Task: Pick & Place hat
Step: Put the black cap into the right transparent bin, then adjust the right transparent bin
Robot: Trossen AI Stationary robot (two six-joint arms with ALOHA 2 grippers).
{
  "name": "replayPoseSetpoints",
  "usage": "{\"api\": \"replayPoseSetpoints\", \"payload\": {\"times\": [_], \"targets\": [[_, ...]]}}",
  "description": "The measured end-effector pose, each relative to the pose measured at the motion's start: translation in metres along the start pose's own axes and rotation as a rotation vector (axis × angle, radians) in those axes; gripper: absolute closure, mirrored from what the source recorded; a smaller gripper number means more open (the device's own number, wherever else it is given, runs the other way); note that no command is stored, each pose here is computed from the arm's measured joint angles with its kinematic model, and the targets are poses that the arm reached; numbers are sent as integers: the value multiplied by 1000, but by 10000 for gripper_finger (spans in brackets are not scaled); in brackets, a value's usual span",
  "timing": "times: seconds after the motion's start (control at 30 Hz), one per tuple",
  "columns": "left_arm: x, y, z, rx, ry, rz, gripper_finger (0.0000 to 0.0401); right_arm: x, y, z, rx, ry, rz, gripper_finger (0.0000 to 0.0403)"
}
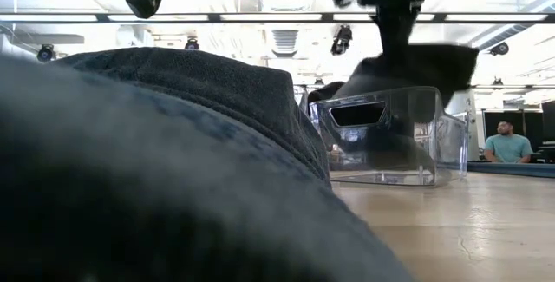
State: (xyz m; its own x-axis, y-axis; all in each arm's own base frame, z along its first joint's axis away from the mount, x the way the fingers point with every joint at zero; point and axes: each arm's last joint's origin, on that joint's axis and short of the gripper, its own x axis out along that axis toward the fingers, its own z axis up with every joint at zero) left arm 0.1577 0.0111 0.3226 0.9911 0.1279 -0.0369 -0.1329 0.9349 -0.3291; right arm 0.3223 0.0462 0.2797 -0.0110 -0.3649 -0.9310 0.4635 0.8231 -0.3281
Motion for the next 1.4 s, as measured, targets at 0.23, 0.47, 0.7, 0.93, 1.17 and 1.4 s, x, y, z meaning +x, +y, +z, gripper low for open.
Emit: {"api": "replayPoseSetpoints", "payload": {"times": [0.23, 0.47, 0.7, 0.93, 1.17, 1.4], "targets": [[0, 0, 0, -1, -1, -1, 236, 14, 5, -3, 11, -9, 13, 394], [0, 0, 0, -4, 0, -2, 236, -9, -8, -3, 74, -98, 80, 350], [0, 0, 0, -4, -1, -3, 236, -16, -15, -6, 105, -116, 97, 266], [0, 0, 0, -4, -1, -3, 236, -29, -4, -11, 195, -58, 240, 216], [-1, 0, 1, 19, -4, -3, 236, -58, 31, -51, 214, -26, 349, 223], [-1, 2, 3, 37, -24, 34, 236, -66, 47, -93, 276, 121, 302, 291]]}}
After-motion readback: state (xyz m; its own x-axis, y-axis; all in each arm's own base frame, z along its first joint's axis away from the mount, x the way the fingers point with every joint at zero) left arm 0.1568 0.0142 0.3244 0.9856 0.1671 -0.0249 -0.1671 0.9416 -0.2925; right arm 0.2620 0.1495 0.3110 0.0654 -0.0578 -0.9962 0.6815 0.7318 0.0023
